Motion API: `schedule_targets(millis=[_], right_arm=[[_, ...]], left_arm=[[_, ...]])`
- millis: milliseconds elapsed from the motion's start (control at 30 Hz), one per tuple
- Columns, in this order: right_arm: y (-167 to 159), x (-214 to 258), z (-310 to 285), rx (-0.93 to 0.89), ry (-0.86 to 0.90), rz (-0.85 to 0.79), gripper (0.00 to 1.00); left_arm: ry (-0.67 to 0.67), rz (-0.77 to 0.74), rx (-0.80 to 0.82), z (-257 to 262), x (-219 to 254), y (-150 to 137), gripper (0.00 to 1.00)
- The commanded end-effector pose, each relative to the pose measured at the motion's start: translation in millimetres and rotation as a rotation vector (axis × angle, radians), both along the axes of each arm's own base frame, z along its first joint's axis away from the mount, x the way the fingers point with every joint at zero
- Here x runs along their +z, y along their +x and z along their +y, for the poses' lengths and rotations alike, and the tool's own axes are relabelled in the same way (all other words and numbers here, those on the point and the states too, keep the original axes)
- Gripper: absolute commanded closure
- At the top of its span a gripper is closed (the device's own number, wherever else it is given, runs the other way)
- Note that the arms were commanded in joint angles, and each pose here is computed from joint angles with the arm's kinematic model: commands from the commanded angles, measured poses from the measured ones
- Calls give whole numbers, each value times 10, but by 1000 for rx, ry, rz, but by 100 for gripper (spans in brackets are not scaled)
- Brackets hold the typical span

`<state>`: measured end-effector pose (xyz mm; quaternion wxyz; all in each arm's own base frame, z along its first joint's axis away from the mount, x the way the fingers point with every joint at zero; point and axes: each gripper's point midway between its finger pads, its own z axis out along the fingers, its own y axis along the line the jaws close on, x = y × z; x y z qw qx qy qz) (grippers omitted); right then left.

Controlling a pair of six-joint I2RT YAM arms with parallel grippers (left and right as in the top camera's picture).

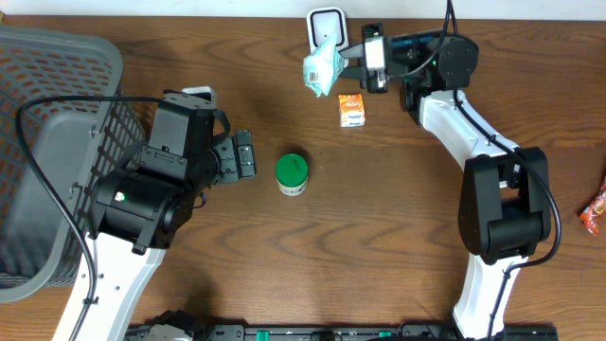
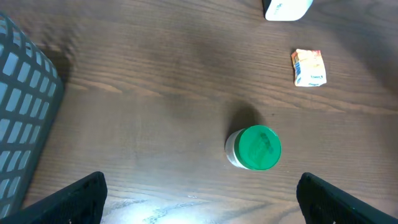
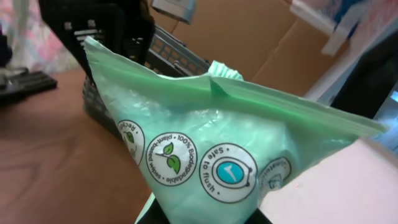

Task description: Scan the item barcode

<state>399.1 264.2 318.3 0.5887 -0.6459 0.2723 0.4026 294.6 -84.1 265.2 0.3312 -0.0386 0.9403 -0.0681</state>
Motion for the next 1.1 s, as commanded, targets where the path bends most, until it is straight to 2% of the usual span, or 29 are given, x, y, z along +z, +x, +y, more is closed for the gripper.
schedule_targets(millis=[0,200,267,467,667,733,800,867,967,1000,1067], right_arm=[[-2,-28,30,17,-36,120,99],[20,-56,37,19,-63,242,99],[27,-63,36,19,-82,334,99],[214,-378,13,9,-193,878,99],[419,-825,40,-101,-229,1284,99],[610,-1050,9,-253,-212,1435,99],[859,-1465,-110,-535,-204,1609,99],[956,-1835,-278,-774,-229,1705,99],[882,-2449,-703,-1195,-356,1778,99],[797,-2559,-781,-1260,-414,1777,99],[631,-2628,-783,-1241,-499,1793,98]], left_arm=[[14,-6,6,33,16,18,2],[15,-6,6,33,16,18,2],[15,-6,6,33,16,18,2],[14,-6,6,33,16,18,2],[14,-6,6,33,16,18,2],[14,-6,6,33,16,18,2],[15,-6,6,33,16,18,2],[15,-6,6,33,16,18,2],[15,-6,6,33,16,18,2],[15,-6,6,33,16,18,2],[15,-6,6,33,16,18,2]])
